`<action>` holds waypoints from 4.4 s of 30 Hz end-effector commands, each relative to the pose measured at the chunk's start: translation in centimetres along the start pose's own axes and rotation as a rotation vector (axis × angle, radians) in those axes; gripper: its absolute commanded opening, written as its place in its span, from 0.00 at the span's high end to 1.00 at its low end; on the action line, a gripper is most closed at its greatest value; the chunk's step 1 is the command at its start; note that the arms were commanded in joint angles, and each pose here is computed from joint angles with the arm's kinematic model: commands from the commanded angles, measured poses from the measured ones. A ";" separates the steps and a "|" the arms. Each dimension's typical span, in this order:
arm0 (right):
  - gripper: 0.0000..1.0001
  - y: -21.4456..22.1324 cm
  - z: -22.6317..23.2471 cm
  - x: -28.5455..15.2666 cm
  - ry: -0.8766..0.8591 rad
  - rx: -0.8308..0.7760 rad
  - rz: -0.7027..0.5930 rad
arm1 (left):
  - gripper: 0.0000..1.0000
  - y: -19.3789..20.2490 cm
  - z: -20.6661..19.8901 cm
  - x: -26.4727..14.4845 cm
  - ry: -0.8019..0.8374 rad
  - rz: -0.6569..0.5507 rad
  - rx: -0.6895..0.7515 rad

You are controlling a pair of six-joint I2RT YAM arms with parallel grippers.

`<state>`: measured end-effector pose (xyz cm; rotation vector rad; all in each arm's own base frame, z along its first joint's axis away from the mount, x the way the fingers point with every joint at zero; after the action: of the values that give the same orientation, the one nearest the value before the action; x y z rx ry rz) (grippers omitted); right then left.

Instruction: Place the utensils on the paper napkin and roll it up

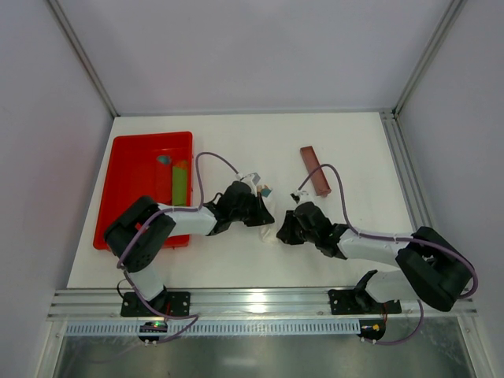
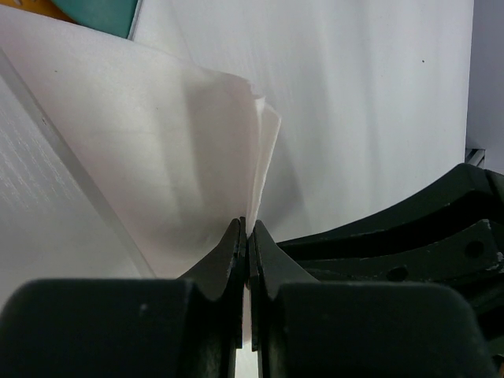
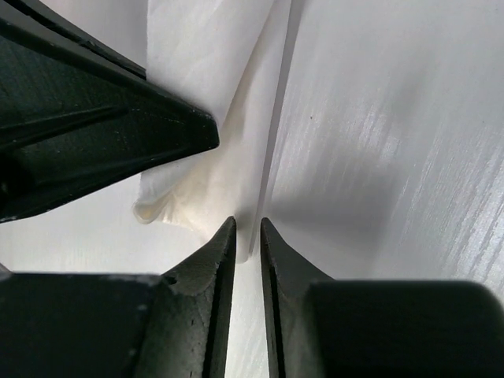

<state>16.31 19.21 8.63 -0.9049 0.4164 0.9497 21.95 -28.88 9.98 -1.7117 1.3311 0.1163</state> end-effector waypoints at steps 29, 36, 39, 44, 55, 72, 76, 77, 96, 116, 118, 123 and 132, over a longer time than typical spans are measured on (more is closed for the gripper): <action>0.89 -0.7 0.4 2.0 -0.045 -0.032 -0.055 | 0.94 -0.9 -1.4 1.0 0.094 -0.048 0.041; 0.59 -0.3 0.8 0.1 -0.115 0.000 -0.050 | 0.92 -0.4 -1.0 1.3 0.081 -0.030 0.040; 0.47 -0.3 1.1 -0.6 -0.144 0.019 -0.044 | 0.91 -0.4 -1.0 1.3 0.078 -0.030 0.040; 0.37 -0.5 1.8 -1.1 -0.182 0.055 -0.051 | 0.90 -0.5 -1.0 1.3 0.081 -0.030 0.038; 0.38 -1.9 2.3 0.6 -0.080 0.097 -0.096 | 0.85 -0.5 -1.3 0.9 0.086 -0.032 0.042; 0.58 0.6 -0.5 1.1 -0.016 0.167 -0.059 | 0.72 -2.0 -2.8 0.3 0.147 -0.057 0.037; 0.58 0.8 -0.7 1.3 -0.011 0.168 -0.056 | 0.68 -2.4 -3.2 0.0 0.161 -0.065 0.035; 0.58 1.0 -0.7 1.3 -0.011 0.163 -0.052 | 0.67 -2.3 -3.2 -0.1 0.156 -0.062 0.035; 0.78 1.7 -0.7 0.9 -0.014 0.155 -0.053 | 0.71 -0.5 -2.4 -2.8 0.090 -0.046 0.033; 0.80 2.1 -1.1 0.0 0.013 0.190 -0.070 | 0.79 4.9 -0.4 -1.3 0.049 0.052 0.004; 0.80 1.9 -0.8 -0.3 0.011 0.182 -0.074 | 0.79 5.0 -0.3 -1.3 0.046 0.054 0.008; 0.79 0.2 0.9 -1.9 0.002 0.118 -0.065 | 0.79 5.6 -0.1 -1.3 0.034 0.066 0.019; 0.76 -7.8 3.2 -4.0 -0.121 0.018 -0.090 | 0.79 6.1 0.2 -1.7 0.022 0.076 0.028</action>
<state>19.09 17.60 14.69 -0.7887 0.3632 0.8225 17.03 -27.89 7.95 -1.6792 1.4184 0.1031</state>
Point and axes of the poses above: each gripper's point midway between its finger pads, its own x axis out along the fingers, its own z axis along the line the jaws close on, y = z × x, the point moved 9 cm from there along -x, back along the fingers, and after that the axes turned 12 degrees about x, right-handed, at the moved point
